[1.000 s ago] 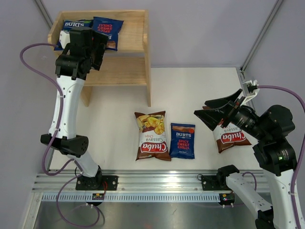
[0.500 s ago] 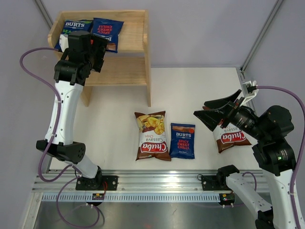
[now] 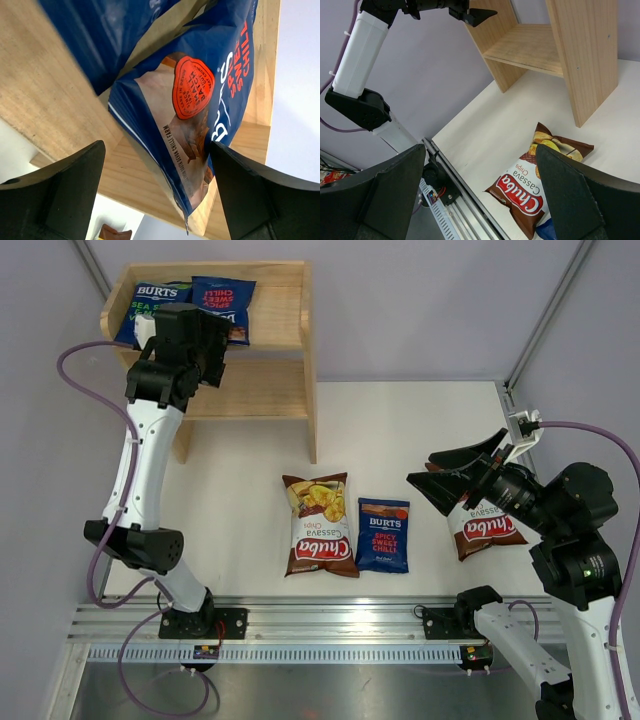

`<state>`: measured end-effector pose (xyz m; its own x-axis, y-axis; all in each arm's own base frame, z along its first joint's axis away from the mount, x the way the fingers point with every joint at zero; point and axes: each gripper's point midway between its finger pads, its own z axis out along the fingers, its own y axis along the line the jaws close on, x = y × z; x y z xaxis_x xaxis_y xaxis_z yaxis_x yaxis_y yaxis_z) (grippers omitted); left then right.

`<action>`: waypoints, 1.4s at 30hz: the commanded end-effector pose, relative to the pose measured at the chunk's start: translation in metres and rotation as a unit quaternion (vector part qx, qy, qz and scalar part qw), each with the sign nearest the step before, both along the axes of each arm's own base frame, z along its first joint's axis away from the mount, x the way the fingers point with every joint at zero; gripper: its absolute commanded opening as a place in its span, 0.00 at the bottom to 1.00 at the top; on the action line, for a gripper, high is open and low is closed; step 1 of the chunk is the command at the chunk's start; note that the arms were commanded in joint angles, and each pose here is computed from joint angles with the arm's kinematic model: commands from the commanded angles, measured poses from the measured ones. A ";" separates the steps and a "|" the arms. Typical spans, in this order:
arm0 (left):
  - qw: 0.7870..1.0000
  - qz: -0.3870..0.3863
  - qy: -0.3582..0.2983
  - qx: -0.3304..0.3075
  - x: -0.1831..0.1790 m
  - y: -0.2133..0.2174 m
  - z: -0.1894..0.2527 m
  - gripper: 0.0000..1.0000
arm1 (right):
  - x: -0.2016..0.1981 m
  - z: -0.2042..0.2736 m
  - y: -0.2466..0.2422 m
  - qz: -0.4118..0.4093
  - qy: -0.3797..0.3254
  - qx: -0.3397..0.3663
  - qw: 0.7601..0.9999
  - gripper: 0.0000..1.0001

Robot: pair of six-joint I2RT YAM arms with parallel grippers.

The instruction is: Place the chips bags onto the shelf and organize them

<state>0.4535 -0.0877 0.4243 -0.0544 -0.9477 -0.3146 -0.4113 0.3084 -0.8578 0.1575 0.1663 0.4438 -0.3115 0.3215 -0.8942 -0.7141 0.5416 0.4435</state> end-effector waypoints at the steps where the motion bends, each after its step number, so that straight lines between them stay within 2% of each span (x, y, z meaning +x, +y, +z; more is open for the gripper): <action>1: 1.000 0.022 -0.004 -0.003 0.017 0.007 0.000 0.88 | 0.000 0.006 0.002 0.008 -0.020 -0.001 1.000 0.99; 8: 1.000 0.017 -0.004 -0.010 0.035 0.010 0.001 0.86 | 0.001 0.003 0.001 0.006 -0.019 -0.004 1.000 0.99; 14: 0.999 0.014 -0.033 -0.006 0.015 0.013 0.013 0.93 | 0.005 0.001 0.003 0.008 -0.015 0.000 1.000 1.00; 19: 0.996 0.014 -0.084 -0.003 -0.006 0.017 0.043 0.99 | 0.007 0.001 0.006 0.015 -0.007 0.005 1.000 0.99; 29: 0.988 -0.017 -0.150 0.019 -0.029 0.014 0.095 0.99 | 0.016 -0.014 0.006 0.008 0.017 -0.006 1.000 0.99; 32: 0.987 -0.040 -0.150 0.038 -0.054 0.011 0.096 0.99 | 0.030 -0.034 0.003 -0.016 0.047 -0.027 0.998 0.99; 35: 0.984 -0.059 -0.157 0.053 -0.091 0.012 0.078 0.99 | 0.048 -0.062 0.001 -0.034 0.088 -0.050 0.994 1.00; 36: 0.979 -0.064 -0.185 0.054 -0.100 0.012 0.084 0.99 | 0.054 -0.070 0.002 -0.038 0.099 -0.056 0.993 0.99; 37: 0.977 -0.082 -0.185 0.064 -0.123 0.012 0.063 0.99 | 0.059 -0.079 0.000 -0.046 0.112 -0.062 0.991 1.00; 42: 0.949 -0.178 -0.234 0.118 -0.185 -0.005 0.039 0.99 | 0.094 -0.126 -0.013 -0.106 0.167 -0.111 0.974 0.99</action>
<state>0.2944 -0.0732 0.4408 -0.1195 -0.8721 -0.4746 -0.0666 0.4840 -0.8725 0.2299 0.1677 0.3451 -0.5337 0.2463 -0.8090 -0.4992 0.6805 0.5364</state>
